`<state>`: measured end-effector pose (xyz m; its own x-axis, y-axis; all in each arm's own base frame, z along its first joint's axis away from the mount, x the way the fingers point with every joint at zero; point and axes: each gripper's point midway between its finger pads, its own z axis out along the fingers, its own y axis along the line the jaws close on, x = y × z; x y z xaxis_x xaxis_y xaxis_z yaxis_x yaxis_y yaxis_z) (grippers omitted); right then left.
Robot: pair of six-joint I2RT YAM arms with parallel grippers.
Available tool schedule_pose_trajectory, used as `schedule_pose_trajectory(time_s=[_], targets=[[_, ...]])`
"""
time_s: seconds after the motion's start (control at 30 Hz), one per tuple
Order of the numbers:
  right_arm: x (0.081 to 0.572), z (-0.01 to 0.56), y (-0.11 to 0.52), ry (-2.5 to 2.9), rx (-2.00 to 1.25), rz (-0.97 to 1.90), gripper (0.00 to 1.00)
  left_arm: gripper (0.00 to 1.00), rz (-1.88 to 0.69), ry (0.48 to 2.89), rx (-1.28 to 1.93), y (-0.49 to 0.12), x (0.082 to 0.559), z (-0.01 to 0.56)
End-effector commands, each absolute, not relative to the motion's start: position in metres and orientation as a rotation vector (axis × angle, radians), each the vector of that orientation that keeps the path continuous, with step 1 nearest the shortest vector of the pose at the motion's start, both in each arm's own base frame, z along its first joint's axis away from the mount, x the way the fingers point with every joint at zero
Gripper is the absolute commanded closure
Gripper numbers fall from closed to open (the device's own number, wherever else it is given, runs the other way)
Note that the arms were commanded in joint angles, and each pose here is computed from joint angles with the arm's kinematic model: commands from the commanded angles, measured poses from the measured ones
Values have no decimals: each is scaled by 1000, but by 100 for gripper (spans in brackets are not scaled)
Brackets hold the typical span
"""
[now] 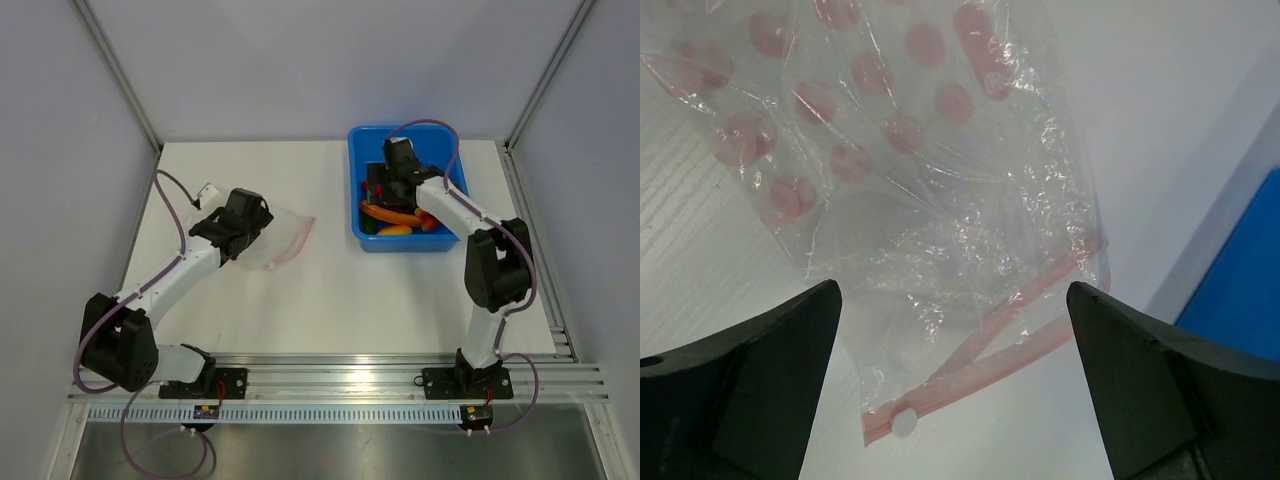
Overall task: Open the zip-top bag and remove the fake food
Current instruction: Place the fake fruit in the bin, then reset both arms
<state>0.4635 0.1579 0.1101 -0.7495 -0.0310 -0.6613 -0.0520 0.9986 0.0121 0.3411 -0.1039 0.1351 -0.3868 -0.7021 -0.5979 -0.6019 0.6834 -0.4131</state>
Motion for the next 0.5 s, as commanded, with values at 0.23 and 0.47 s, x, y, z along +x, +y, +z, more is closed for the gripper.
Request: schedule_pose_trajectory(time_s=[0.23,0.47], targets=[[416,255,165,2063,11,345,1,1,-309,1960,-835,-108,351,198],[361,292,164,1912,2,522,0,1,-408,1894,-737,-108,335,216]])
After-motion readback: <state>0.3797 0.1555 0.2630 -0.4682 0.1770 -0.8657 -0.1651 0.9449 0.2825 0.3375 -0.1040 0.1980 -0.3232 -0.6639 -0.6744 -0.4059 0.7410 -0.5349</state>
